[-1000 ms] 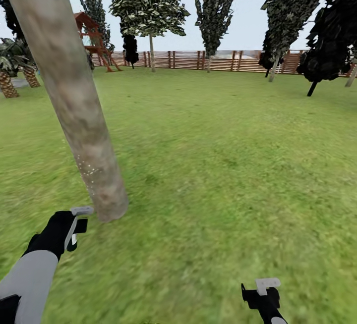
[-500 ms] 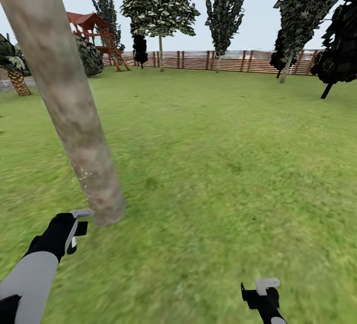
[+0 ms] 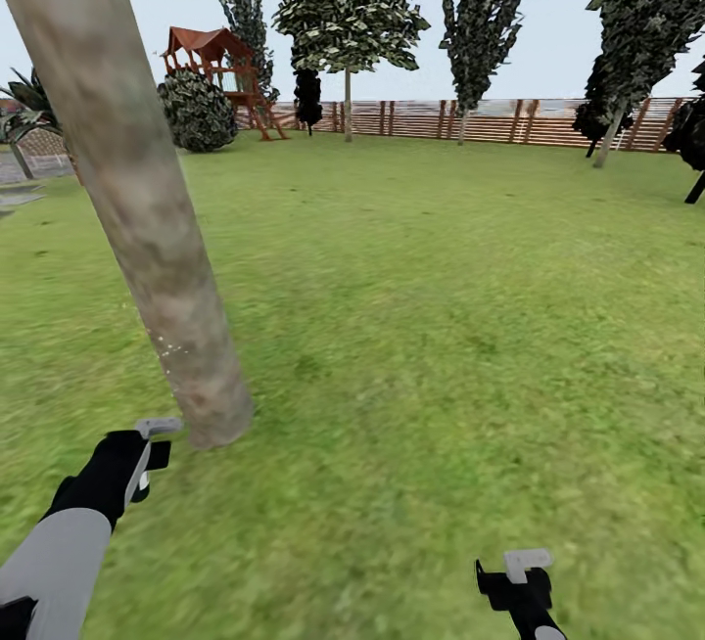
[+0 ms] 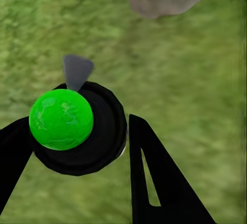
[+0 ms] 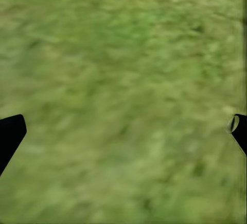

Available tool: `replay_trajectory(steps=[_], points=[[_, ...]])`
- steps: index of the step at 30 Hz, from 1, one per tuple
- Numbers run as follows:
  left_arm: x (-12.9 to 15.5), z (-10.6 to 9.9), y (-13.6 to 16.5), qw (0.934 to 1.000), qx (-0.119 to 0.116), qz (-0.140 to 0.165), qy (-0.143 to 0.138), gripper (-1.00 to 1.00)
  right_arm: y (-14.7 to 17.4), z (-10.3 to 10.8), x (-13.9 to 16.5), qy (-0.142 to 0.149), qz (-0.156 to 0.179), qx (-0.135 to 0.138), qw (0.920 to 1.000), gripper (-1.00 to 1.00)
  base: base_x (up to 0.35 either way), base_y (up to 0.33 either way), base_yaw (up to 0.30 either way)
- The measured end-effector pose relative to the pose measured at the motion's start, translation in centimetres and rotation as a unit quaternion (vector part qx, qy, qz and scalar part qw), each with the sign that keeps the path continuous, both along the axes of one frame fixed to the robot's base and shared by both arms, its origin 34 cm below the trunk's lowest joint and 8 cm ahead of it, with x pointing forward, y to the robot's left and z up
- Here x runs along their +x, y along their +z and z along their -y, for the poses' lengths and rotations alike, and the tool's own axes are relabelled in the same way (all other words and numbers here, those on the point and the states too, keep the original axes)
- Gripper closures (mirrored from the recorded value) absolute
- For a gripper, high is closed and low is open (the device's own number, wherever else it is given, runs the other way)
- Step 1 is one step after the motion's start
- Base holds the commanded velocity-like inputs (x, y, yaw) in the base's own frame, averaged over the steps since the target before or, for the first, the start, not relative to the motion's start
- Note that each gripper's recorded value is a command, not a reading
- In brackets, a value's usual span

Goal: In the garden, pick up the pesticide atomizer on the floor and spray pesticide onto both trees until each tree trunk is fully covered.

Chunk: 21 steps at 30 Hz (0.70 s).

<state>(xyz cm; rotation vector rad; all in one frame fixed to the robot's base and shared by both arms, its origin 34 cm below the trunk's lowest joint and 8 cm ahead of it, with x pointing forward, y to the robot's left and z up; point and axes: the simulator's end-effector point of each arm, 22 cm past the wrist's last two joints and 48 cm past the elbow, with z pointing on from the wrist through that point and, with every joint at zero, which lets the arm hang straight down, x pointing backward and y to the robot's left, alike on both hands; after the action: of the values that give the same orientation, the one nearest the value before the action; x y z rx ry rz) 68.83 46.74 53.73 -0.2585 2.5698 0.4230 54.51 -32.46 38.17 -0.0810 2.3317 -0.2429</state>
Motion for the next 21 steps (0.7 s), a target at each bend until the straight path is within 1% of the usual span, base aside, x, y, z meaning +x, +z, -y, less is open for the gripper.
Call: replay_trajectory(steps=[12, 18, 21], points=[[0.01, 0.07, -0.02, 1.0000, -0.001, 0.000, 0.000, 1.00, 0.00, 0.00, 0.00, 0.000, 0.000, 0.000, 1.0000, -1.00, 0.000, -0.277, 0.008], [-0.01, 0.04, -0.02, 1.0000, -0.002, 0.001, 0.001, 1.00, 0.00, -0.01, 0.01, 0.000, 0.000, 0.000, 1.0000, -1.00, 0.001, -0.277, 0.203], [-0.04, -0.08, 0.04, 1.0000, -0.001, 0.001, 0.002, 1.00, 0.02, -0.01, 0.00, 0.000, 0.000, 0.000, 1.0000, -1.00, 0.159, -0.243, 0.163]])
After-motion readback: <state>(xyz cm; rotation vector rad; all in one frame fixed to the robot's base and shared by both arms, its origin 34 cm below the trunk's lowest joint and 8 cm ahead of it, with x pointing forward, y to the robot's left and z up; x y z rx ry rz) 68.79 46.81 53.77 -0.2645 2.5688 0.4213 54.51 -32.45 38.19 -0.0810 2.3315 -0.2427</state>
